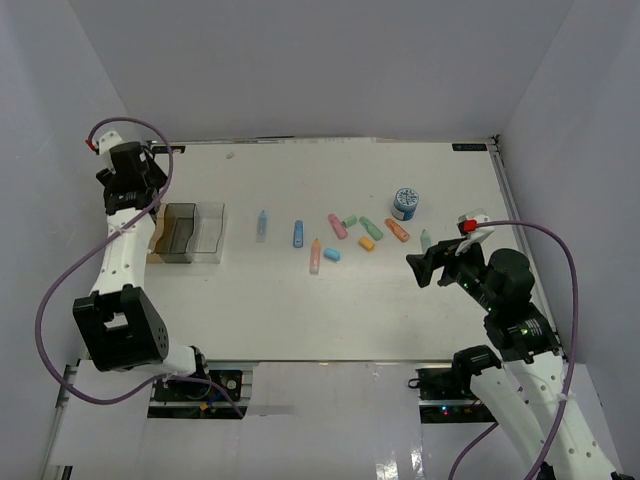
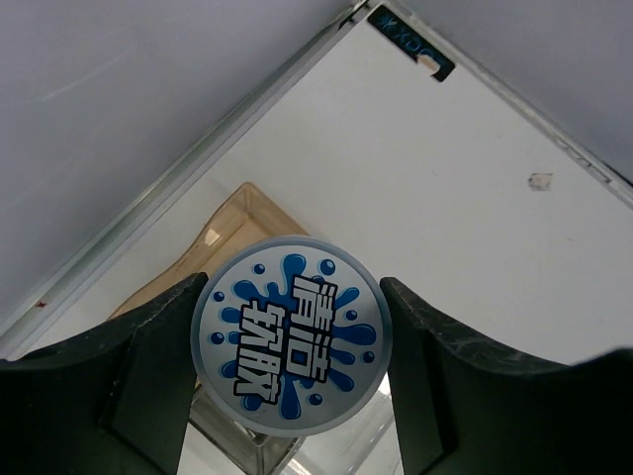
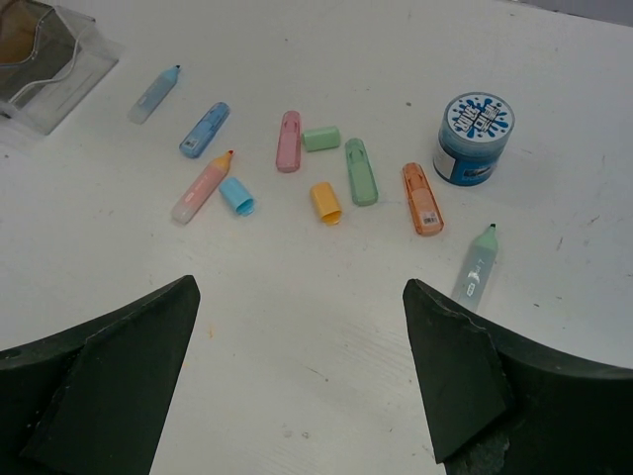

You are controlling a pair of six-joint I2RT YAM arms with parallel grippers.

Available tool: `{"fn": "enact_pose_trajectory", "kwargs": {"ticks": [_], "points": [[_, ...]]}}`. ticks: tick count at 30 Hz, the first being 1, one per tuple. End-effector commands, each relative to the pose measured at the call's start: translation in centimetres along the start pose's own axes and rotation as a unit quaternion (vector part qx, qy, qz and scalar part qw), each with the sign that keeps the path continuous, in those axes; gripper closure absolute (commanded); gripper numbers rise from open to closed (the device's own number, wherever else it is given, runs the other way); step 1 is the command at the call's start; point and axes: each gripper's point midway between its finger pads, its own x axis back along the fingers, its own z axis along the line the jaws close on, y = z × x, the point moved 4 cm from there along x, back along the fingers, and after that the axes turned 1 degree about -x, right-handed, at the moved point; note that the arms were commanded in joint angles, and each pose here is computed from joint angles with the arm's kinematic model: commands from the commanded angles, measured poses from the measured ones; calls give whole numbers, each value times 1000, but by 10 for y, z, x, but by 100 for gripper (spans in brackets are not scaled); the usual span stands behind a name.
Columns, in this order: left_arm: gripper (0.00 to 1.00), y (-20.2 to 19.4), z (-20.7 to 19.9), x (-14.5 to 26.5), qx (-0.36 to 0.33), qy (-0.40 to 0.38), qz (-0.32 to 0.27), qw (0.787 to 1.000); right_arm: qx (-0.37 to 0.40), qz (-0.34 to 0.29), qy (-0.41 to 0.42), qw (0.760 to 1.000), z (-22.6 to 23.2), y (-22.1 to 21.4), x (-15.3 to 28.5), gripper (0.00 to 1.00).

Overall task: Sort the stationery into containers
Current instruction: Place the stationery in the storage box.

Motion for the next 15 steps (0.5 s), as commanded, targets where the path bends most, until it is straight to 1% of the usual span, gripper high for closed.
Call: {"fn": "enact_pose_trajectory", "kwargs": {"ticks": [1, 7, 10, 15], "points": [[58, -14, 9, -11, 44, -3, 21, 999, 4, -32, 19, 999, 8, 16, 4, 10], [57, -37, 36, -49, 80, 37, 45, 995, 5, -33, 16, 999, 7, 12, 6, 10], [56, -43, 38, -61, 86, 32, 54, 994, 5, -32, 16, 999, 6, 10, 5, 10], [55, -46, 49, -74, 87, 53, 41, 994, 5, -30, 17, 999, 6, 8, 3, 10]]}}
